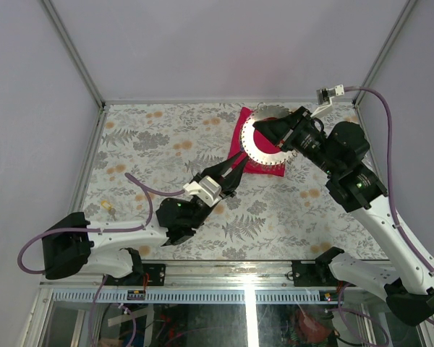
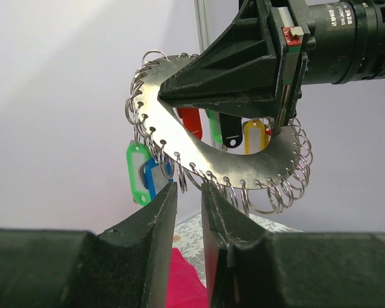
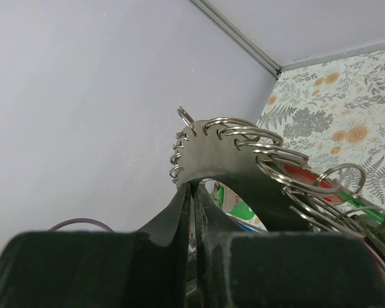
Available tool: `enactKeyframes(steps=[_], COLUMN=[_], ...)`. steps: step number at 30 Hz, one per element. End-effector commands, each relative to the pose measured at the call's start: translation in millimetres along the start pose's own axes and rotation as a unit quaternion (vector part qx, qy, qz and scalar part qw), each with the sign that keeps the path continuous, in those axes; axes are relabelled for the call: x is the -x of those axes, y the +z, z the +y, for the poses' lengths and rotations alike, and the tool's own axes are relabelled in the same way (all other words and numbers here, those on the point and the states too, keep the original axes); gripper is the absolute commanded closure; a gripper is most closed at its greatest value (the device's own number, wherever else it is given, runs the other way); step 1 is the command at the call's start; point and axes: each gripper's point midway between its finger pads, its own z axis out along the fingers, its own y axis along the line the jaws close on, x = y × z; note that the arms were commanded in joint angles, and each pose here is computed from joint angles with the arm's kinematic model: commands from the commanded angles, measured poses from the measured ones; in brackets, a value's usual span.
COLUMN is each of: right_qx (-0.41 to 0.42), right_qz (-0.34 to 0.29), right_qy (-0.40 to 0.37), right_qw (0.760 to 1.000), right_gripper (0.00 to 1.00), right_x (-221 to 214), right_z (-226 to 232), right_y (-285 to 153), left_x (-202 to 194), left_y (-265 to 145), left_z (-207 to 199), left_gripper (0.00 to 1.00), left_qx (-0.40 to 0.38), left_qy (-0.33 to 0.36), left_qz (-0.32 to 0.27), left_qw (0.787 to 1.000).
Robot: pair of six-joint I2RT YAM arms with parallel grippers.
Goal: Put the keys on the keyring
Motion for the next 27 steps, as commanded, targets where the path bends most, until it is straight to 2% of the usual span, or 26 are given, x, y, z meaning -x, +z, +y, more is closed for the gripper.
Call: enactKeyframes(steps=[1, 14, 27], right_qx=[0.066, 0.068, 0.083], right_qz=[-0.036, -0.036, -0.059], right_qy=[-0.013, -0.014, -0.027], right_qw=[0.997, 0.997, 0.994], right_gripper=[1.0, 1.0, 1.0], right_x=[21, 21, 27], right_z=[39, 40, 43], right_y=[-15, -15, -22], left_x=[31, 32, 42], left_y=[8, 4, -8], left_z=[15, 22, 12], left_gripper=[0.77, 0.77, 0.76], left_qx=[0.039, 0.049, -0.001], left_qy=[-0.002, 0.018, 0.001], left_qz=[-0.052, -0.052, -0.052], left_qw=[0.998, 0.997, 0.999])
